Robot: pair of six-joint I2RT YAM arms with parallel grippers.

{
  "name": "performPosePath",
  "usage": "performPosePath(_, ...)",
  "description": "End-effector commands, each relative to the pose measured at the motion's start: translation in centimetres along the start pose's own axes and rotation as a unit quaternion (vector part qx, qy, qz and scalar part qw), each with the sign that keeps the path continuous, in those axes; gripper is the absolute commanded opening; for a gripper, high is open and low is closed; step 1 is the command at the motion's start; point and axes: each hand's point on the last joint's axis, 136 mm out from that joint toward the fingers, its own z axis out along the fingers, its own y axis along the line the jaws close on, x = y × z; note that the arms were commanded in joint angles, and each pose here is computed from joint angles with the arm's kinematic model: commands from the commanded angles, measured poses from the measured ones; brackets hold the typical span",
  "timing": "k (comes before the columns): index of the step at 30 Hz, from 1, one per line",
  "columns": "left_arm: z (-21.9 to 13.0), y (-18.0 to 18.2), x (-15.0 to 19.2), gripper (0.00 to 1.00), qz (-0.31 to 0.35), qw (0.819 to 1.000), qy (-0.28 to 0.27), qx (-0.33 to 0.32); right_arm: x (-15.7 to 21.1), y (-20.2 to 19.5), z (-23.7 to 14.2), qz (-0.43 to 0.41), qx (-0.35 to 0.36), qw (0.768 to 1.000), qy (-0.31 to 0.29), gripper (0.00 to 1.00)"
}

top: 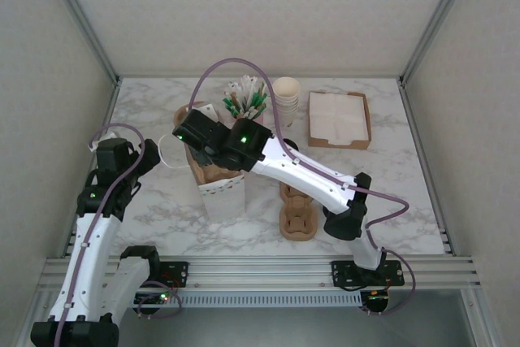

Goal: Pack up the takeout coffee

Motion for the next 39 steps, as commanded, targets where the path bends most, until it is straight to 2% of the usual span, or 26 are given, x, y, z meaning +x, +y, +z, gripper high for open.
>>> performPosePath(1,0.1,0.5,0.2,1.00,0.001,1.000,0.002,-0.007,0.5,0.2,0.2,0.009,0.009,1.000,0.010,0.39)
performPosePath(26,0.1,0.3,0.3,1.00,0.000,1.000,0.003,0.000,3.7,-0.4,2.6,0.036,0.030,0.996,0.081,0.40)
performPosePath(39,0.0,0.3,0.3,1.00,0.000,1.000,0.003,0.000,6.0,-0.4,3.1,0.005,0.030,0.991,0.128,0.39)
